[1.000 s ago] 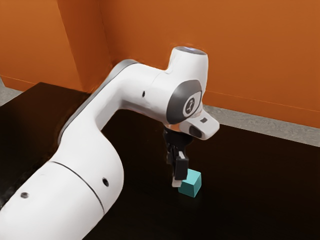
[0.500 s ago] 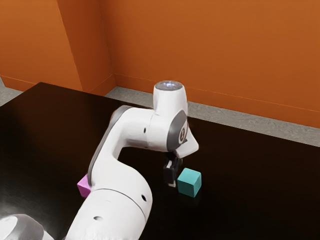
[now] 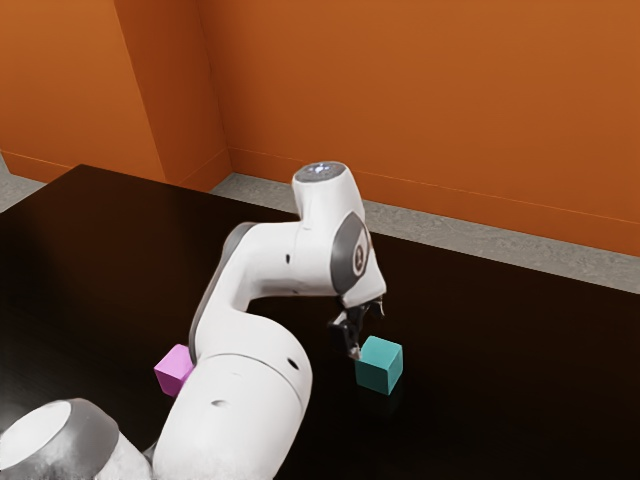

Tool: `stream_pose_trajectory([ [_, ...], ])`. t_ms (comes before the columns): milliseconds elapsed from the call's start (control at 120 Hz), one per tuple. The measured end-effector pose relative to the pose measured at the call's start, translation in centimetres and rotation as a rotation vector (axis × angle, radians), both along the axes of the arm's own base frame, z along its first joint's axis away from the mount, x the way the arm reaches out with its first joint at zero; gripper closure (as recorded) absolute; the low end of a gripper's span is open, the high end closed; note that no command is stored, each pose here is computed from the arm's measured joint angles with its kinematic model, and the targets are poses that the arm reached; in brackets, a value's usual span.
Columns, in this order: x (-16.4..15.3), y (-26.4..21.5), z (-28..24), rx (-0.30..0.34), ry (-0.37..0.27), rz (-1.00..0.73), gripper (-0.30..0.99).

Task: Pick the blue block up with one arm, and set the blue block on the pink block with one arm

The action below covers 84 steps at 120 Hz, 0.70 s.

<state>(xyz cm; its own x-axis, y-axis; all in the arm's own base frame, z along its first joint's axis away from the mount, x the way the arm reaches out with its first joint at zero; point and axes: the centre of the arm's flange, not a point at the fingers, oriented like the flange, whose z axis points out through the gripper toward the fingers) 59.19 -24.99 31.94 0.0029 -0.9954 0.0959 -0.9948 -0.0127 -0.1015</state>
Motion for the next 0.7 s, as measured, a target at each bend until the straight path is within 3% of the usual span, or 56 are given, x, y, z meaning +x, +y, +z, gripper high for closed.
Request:
stream_pose_trajectory([
  [700, 2.1, -0.7, -2.8, -0.021, 0.073, 0.004, 0.0],
])
